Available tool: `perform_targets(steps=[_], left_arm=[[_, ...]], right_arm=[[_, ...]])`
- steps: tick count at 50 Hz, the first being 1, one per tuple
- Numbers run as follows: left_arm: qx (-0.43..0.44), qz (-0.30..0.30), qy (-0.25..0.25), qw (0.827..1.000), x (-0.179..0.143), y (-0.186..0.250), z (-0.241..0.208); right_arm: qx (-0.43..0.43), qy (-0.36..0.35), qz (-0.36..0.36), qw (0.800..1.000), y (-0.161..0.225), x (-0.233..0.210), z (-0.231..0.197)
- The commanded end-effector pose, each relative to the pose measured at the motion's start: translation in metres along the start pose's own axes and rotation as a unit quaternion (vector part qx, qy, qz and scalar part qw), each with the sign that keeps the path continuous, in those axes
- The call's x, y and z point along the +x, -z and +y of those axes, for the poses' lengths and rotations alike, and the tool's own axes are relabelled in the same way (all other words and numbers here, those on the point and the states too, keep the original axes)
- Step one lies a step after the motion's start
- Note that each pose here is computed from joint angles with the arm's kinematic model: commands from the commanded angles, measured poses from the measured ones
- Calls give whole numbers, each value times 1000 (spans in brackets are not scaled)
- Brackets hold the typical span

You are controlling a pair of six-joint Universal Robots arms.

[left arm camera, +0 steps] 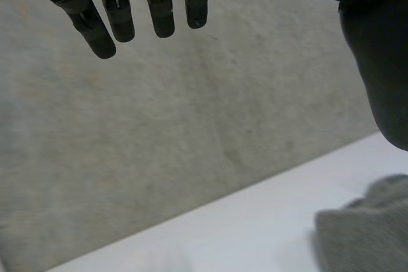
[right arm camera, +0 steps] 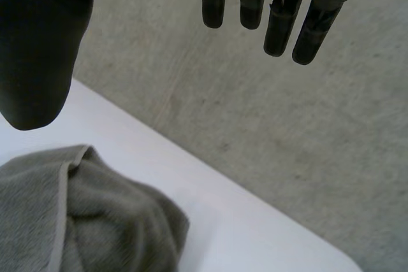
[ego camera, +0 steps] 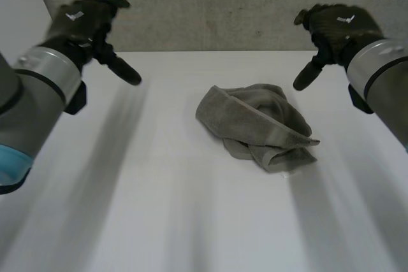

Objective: Fold the towel.

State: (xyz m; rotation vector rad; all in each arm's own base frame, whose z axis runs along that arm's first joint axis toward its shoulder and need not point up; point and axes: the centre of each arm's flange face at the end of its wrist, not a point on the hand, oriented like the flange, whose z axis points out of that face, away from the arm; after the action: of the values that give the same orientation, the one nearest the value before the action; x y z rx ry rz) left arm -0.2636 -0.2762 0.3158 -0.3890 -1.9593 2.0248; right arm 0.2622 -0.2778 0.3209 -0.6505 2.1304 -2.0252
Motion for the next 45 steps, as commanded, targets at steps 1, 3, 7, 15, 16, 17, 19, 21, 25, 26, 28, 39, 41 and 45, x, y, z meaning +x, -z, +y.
perform_targets(steps=[1,3,7,15,16,17,19,21,25,26,28,39,41,45], left_arm=[[-55,75,2,996,13,-23,53],[-68,81,3,994,13,-27,66],[-98,90,7,991,14,-36,97],[-113,116,3,987,18,-39,119],[-111,119,-2,987,18,-39,119],[-111,119,-2,987,18,-39,119],[-113,121,-15,986,18,-37,120],[-113,122,-20,986,18,-35,120],[-112,128,-31,985,22,-31,120],[-112,129,-31,985,22,-31,120],[-111,129,-32,985,22,-30,120],[-93,201,-34,975,62,-18,123],[-90,223,-36,970,77,-13,131],[-95,243,-37,965,93,-6,139]], right_arm=[[-55,2,-21,998,-22,-11,41],[-74,2,-25,997,-29,-16,55],[-117,2,-42,992,-47,-35,96],[-175,-21,-57,983,-71,-52,156],[-180,-28,-57,982,-73,-53,161],[-180,-28,-57,982,-73,-53,161],[-173,-39,-56,983,-69,-53,155],[-164,-43,-55,984,-64,-52,146],[-117,-40,-78,989,-36,-48,112],[-117,-40,-78,989,-36,-48,112],[-111,-35,-97,989,-24,-49,106],[-166,147,-245,944,69,-64,127],[-198,188,-279,921,90,-66,144],[-206,223,-295,906,109,-66,151]])
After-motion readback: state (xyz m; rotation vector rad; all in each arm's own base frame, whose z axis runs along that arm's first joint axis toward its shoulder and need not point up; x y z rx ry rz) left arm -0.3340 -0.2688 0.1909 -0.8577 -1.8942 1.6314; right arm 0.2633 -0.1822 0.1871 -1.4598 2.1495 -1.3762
